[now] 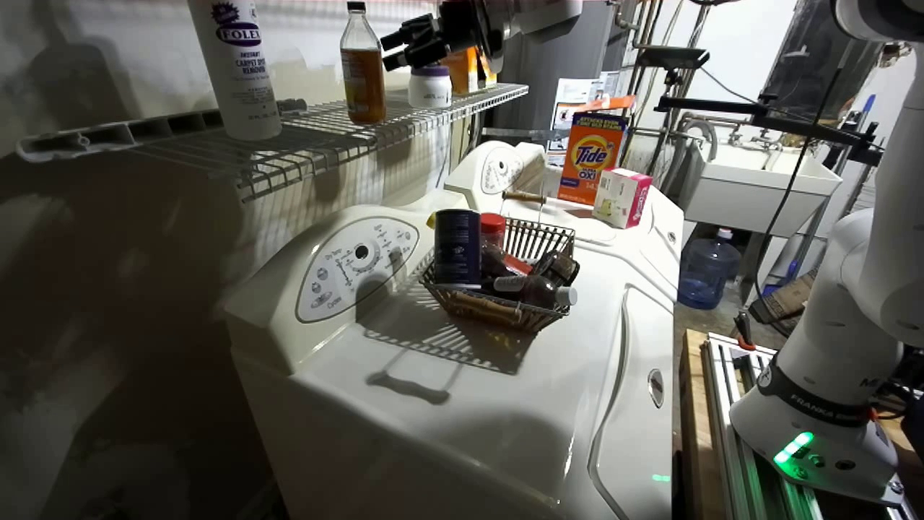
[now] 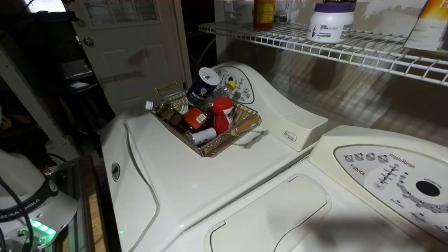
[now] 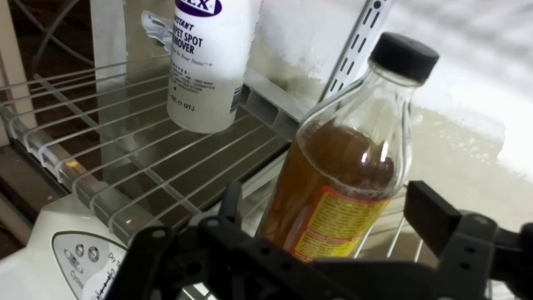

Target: Remove the glass bottle from the rack and put it in the basket on the washing machine

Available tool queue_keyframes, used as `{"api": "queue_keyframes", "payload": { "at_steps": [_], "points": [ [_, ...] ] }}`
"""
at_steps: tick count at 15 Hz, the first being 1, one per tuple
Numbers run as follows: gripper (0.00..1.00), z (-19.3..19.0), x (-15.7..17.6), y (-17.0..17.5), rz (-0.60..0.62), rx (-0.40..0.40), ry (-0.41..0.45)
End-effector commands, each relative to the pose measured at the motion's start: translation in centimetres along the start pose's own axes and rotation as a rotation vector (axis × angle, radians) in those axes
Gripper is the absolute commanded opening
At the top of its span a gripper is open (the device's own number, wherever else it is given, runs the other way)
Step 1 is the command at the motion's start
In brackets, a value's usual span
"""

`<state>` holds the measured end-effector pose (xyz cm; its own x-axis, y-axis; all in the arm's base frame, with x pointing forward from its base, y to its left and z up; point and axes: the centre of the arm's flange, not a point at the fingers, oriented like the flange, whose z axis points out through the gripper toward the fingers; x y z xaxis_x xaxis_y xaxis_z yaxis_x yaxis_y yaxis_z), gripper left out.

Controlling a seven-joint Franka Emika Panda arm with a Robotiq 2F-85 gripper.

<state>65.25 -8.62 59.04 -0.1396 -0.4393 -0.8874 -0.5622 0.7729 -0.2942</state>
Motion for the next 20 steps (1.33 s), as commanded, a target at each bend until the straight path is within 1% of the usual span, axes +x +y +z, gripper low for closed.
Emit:
{"api": "queue_keyframes", "payload": {
  "at_steps": [1, 7, 17, 18, 20],
  "points": [
    [1.00, 2.1, -0.7, -1.0, 0.064, 0.018, -0.030],
    [1.00, 3.7, -0.4, -1.5, 0.134, 0.019, -0.068],
    [1.00, 5.3, 0.6, -2.4, 0.176, 0.038, -0.092],
    [0.97, 5.4, 0.7, -2.5, 0.181, 0.043, -0.095],
    [0.72, 5.4, 0.8, -2.8, 0.181, 0.073, -0.096]
  ]
}}
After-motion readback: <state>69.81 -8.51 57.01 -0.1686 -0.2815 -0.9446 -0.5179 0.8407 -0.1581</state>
